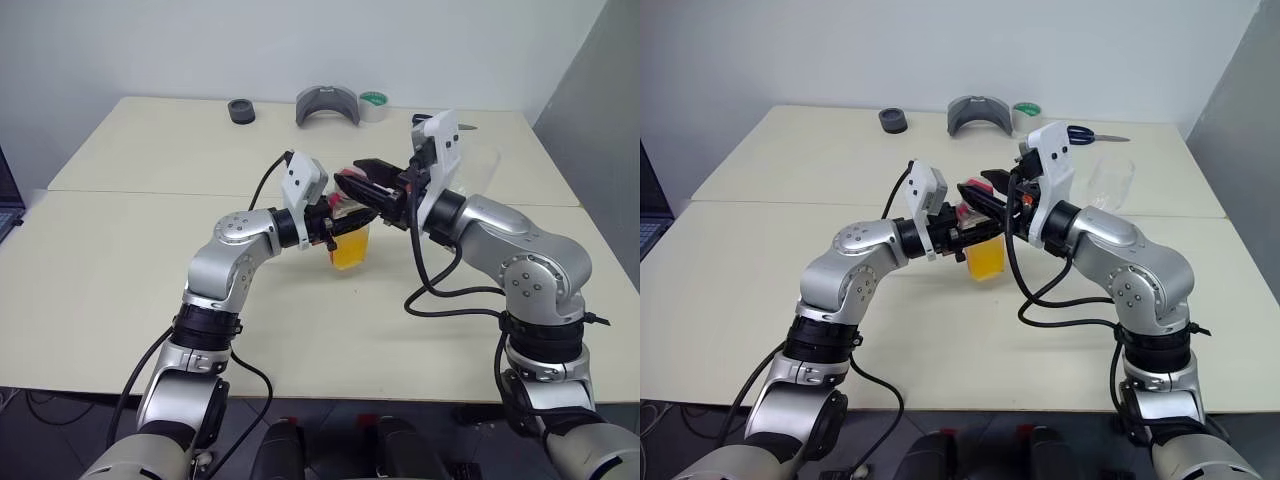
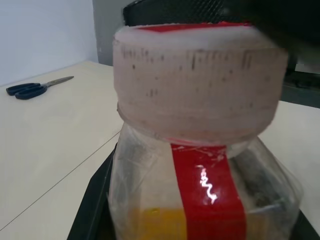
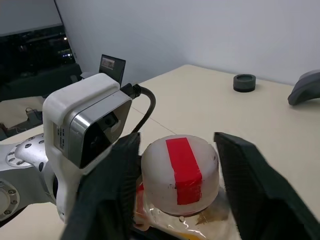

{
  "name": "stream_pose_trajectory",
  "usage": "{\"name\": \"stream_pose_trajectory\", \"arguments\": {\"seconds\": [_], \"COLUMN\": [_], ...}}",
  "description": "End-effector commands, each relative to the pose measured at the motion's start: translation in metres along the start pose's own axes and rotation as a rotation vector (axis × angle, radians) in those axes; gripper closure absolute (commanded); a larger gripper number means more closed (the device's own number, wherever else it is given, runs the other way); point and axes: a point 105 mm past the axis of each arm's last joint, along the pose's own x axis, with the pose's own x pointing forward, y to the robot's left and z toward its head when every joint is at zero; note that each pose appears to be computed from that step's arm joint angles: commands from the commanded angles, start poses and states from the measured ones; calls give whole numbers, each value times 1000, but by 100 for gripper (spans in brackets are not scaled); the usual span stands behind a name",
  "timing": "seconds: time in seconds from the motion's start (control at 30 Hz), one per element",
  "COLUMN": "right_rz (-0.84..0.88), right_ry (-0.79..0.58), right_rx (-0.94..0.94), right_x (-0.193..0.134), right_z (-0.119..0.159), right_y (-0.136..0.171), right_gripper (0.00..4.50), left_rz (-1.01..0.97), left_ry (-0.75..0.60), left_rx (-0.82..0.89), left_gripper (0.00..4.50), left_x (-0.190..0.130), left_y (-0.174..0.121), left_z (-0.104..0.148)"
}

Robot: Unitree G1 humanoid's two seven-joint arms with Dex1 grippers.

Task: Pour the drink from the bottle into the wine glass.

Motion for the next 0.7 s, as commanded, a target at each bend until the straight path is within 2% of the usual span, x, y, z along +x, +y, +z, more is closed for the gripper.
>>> {"name": "stream_pose_trajectory", "arguments": {"seconds": [0.03,0.27,0.4,0.53,0.7], "right_rz": [43,120,314,535,631], "right_ry": [-33,-23,-3,5,54], "right_rx": [-17,-56,-88,-33,-64], "right_x": [-2,-8,-20,-32,-33], "right_z": [7,13,25,41,41], "right_y": [8,14,24,37,37], "right_gripper": [275,275,275,275,275], "left_rz": [-23,-87,-234,-367,-455], "left_ry": [-52,-60,-37,-59,-63], "left_rx": [70,58,65,89,115], "left_gripper": [271,271,271,271,271], "left_x": [3,-1,-16,-30,-35], "left_y": [-5,-17,-44,-67,-76], "left_z": [21,26,27,41,54]}}
